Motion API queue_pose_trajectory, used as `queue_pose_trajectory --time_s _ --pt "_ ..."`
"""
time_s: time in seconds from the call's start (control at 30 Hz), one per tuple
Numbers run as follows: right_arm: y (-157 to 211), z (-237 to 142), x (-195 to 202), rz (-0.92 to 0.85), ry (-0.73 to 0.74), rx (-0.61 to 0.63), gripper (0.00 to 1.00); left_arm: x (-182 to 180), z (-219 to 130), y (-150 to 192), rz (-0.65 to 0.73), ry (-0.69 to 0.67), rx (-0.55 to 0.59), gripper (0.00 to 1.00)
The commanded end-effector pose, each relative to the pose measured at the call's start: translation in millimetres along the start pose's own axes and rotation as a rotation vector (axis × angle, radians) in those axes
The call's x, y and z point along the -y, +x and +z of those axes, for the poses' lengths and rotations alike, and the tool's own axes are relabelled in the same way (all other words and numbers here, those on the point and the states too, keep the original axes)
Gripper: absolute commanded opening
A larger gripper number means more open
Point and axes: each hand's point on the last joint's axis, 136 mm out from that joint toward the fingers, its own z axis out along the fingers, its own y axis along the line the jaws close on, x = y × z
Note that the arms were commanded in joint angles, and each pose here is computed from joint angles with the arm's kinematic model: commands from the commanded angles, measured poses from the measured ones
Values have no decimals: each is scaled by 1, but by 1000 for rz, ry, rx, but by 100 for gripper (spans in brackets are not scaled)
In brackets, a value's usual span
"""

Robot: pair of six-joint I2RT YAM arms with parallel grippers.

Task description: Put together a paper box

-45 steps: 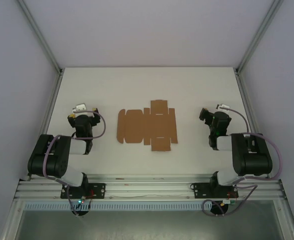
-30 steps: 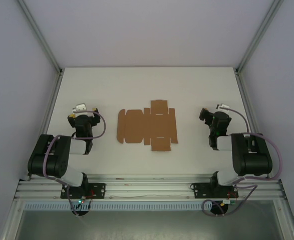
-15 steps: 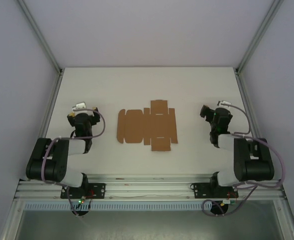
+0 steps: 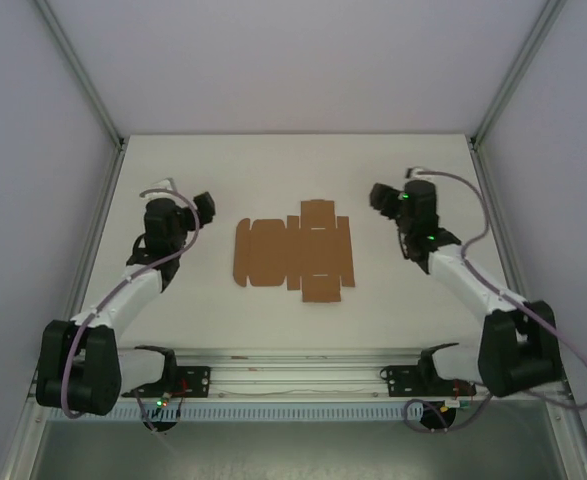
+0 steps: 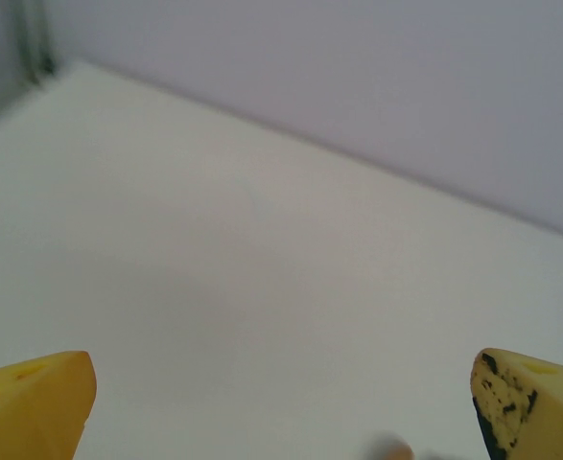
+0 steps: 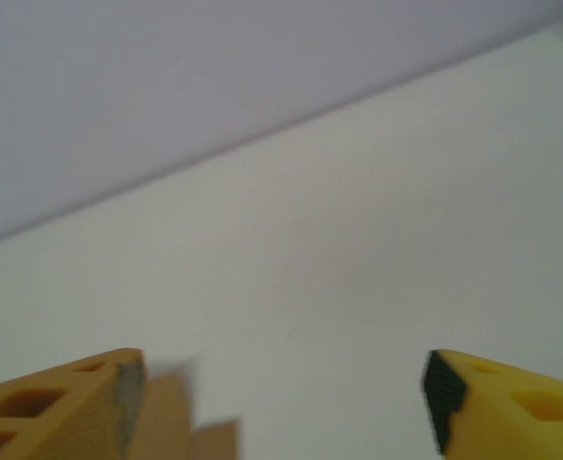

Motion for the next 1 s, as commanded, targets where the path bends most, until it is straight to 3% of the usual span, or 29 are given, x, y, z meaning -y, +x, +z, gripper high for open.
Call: queue_pose_trajectory --time_s 0.0,0.1,0.23,0.47,0.73,0.87,0.97 --pt "60 26 -17 52 -10 -296 44 21 5 42 -92 101 -216 100" --pt "89 52 -24 101 -27 -410 27 31 13 61 -77 108 -315 100" --pt "110 68 5 87 118 -459 23 41 26 89 -97 147 -470 100" --pt "159 73 28 105 175 -583 15 52 35 128 -132 215 -658 97" --pt "188 70 49 132 241 -620 14 71 34 150 -148 316 -748 85" --pt "192 70 50 138 236 -626 14 92 29 144 -191 443 -742 73" --pt "192 71 48 132 223 -623 14 94 27 134 -178 445 -702 69"
